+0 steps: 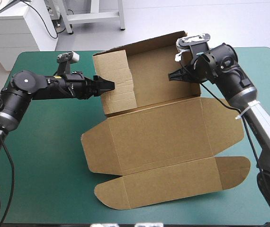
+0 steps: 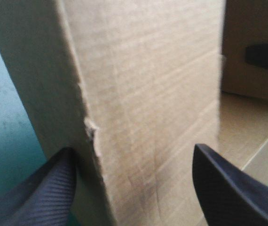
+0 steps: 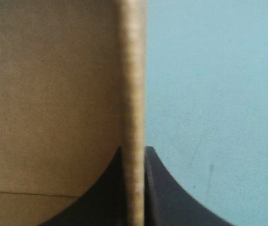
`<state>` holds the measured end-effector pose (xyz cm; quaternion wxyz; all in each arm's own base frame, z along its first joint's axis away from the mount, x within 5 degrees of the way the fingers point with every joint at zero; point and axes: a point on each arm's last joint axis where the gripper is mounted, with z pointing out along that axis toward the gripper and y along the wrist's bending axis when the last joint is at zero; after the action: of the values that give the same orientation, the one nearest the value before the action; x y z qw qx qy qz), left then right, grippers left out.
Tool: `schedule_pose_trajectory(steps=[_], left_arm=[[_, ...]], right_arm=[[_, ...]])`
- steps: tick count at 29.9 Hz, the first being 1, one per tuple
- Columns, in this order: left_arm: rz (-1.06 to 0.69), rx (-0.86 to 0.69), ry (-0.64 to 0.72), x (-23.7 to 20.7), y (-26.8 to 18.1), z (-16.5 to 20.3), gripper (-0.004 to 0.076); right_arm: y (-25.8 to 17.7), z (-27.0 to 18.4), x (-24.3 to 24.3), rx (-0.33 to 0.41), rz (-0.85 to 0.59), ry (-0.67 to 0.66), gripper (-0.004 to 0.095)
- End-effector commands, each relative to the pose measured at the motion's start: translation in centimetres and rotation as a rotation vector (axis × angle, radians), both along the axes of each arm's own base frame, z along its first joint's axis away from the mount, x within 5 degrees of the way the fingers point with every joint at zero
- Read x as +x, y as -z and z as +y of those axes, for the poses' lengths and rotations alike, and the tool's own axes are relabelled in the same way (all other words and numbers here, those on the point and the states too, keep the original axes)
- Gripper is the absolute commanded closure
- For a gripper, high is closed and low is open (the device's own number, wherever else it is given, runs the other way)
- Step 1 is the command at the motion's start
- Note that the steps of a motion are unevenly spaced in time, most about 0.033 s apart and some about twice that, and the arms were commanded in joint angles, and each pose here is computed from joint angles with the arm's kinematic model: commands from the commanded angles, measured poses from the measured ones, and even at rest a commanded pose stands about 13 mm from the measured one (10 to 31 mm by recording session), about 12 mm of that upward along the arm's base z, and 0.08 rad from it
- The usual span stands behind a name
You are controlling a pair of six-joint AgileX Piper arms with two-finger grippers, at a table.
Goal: Fold the box
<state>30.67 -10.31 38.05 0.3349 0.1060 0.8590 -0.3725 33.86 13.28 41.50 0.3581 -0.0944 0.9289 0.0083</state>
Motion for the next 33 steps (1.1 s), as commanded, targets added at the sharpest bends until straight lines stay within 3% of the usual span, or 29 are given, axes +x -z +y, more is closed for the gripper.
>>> schedule_pose_trajectory(steps=[1,5,15,18,20,24,33], left_arm=[[-0.064,0.0,-0.05,-1.1,-2.0,-1.4,0.0232],[-0.063,0.044,-0.136,-0.9,-1.7,-1.9,0.0232],[-0.089,-0.032,-0.243,-0.2,-2.3,-1.7,0.0252],[-0.068,-0.025,-0.233,0.0,-1.9,-1.9,0.0343],[-0.051,-0.014,-0.226,0.2,-1.4,-2.0,0.0447],[-0.04,-0.017,-0.231,0.6,-1.0,-2.1,0.0727],[-0.057,0.075,-0.219,1.0,-0.5,-1.8,0.0731]], right_arm=[[-3.4,-0.3,-1.2,0.067,-0.144,-0.01,0.0921],[-3.4,-0.3,-1.2,0.067,-0.144,-0.013,0.0921],[-3.4,0.0,-1.3,0.066,-0.151,-0.02,0.0921],[-3.4,0.0,-1.3,0.066,-0.151,-0.02,0.0921],[-3.4,0.0,-1.3,0.066,-0.151,-0.02,0.0921],[-3.4,0.0,-1.3,0.066,-0.151,-0.02,0.0921],[-3.0,-0.1,-1.4,0.09,-0.104,0.016,0.0922]])
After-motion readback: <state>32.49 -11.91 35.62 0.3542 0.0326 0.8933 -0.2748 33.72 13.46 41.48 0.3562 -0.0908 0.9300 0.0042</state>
